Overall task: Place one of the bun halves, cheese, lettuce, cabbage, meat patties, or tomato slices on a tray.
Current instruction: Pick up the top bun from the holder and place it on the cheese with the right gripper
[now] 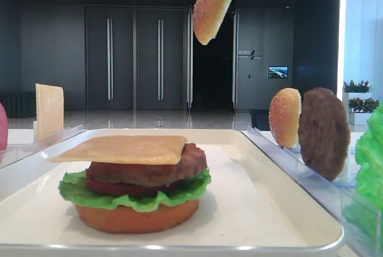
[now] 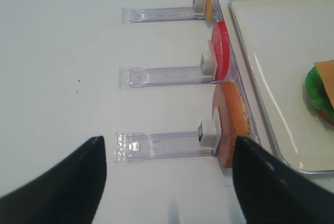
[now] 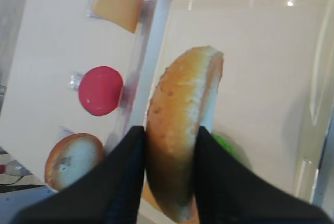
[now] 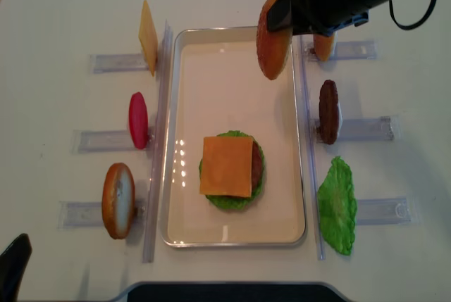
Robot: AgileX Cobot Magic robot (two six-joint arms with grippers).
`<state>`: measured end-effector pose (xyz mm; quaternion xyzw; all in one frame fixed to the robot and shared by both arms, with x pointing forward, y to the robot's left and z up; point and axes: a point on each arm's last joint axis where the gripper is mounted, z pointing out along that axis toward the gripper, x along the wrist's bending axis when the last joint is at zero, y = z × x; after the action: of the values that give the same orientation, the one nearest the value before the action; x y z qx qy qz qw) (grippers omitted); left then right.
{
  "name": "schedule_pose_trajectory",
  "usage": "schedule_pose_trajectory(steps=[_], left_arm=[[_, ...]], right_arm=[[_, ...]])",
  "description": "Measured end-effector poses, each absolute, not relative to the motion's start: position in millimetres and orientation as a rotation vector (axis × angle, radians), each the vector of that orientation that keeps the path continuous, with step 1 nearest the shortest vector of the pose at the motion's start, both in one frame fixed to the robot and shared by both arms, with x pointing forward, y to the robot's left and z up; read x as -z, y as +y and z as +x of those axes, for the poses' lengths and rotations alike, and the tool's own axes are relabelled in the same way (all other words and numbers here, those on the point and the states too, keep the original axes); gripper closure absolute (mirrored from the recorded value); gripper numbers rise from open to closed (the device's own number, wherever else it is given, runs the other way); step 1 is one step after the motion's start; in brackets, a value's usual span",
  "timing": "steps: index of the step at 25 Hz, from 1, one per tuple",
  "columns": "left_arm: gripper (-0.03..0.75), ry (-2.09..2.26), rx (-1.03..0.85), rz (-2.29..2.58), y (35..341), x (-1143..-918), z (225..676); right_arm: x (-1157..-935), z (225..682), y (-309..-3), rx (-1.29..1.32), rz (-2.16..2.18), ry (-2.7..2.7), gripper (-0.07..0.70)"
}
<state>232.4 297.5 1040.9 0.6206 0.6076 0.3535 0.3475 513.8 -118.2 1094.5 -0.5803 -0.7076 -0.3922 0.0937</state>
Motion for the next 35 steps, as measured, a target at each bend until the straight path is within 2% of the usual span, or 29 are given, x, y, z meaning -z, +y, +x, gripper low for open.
schedule_pose_trajectory(steps=[8,14,28,35], left_arm=[[0.141,1.576,-0.917,1.609,297.5,-1040.9,232.4],[0.141,1.576,-0.917,1.609,297.5,-1040.9,232.4],[0.141,1.576,-0.917,1.609,297.5,-1040.9,232.4],[0.141,1.576,-0.917,1.609,297.5,-1040.9,232.4]], right_arm=[[-1078.3,463.9,-126.8,1.329,-1.561,-1.910,0.402],[-1048.3,442.6,-127.3,1.263,-1.542,-1.896,0.402],[-1050.2,441.8,-120.5,1.335,-1.513,-1.831,0.408],[-1029.4,453.9,-107.7,1.303,-1.457,-1.771,0.409]])
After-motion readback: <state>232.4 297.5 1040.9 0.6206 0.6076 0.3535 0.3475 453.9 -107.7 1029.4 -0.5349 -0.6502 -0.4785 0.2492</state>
